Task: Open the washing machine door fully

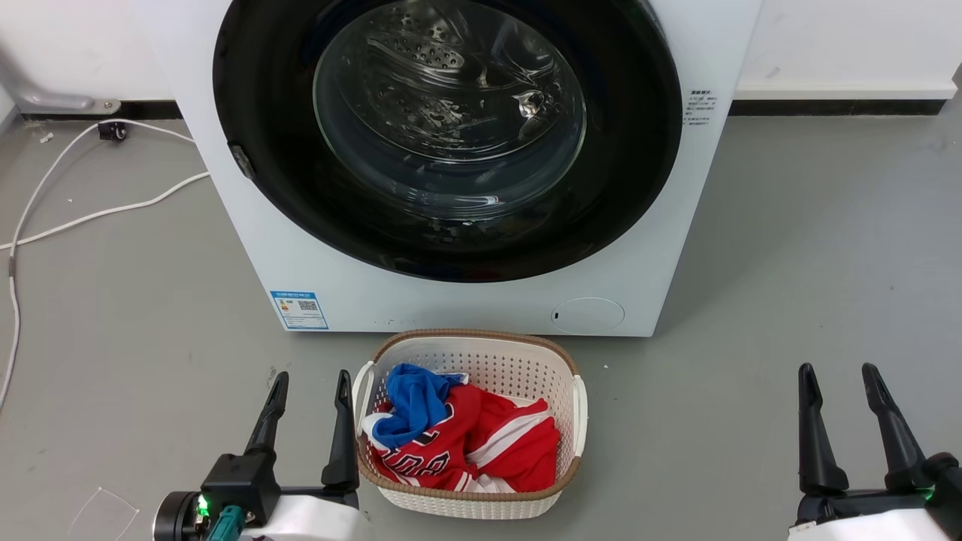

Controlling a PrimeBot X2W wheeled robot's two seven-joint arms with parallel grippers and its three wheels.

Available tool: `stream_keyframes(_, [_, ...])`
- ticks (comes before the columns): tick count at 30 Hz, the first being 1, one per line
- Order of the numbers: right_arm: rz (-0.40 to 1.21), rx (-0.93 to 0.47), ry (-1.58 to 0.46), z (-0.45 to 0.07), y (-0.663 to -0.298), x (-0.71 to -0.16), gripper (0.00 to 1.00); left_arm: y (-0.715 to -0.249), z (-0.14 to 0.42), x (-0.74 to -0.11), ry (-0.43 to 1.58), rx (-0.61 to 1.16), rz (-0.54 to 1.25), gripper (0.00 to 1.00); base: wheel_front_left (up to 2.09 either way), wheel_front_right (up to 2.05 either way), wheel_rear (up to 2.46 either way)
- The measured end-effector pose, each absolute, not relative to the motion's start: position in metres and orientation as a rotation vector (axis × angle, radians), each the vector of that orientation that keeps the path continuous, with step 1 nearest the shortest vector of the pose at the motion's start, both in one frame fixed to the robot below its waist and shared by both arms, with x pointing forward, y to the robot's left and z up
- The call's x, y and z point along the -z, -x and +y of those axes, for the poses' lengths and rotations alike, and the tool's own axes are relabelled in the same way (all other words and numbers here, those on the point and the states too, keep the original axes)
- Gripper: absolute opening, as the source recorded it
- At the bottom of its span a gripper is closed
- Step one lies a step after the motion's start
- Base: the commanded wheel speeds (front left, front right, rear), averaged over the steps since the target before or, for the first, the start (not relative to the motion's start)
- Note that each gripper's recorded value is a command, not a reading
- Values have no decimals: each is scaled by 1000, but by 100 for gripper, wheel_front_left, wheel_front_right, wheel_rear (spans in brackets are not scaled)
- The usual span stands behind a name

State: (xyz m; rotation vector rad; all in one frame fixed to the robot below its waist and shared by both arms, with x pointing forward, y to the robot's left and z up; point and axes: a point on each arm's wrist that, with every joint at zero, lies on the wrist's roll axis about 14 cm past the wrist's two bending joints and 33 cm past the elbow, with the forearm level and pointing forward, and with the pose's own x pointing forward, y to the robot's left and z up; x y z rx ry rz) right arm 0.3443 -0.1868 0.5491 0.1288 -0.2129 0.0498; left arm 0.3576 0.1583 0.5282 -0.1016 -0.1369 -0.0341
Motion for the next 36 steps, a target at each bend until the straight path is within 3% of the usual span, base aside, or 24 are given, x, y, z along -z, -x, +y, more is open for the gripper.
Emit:
stream_keyframes(33, [-175, -59, -115, -183, -341, -534, 100, -352, 160, -516, 85, 23, -111, 100, 0, 0, 0])
stream_keyframes(34, [-172, -59, -116, -183, -341, -534, 54, -352, 160, -516, 85, 23, -111, 100, 0, 0, 0])
stream_keyframes(35, [-171, -59, -116, -183, -341, -533, 0, -352, 160, -516, 85, 22, -111, 100, 0, 0, 0])
stream_keyframes(36, [-166, -61, -118, -182, -341, -532, 0, -352, 160, -516, 85, 22, -111, 100, 0, 0, 0])
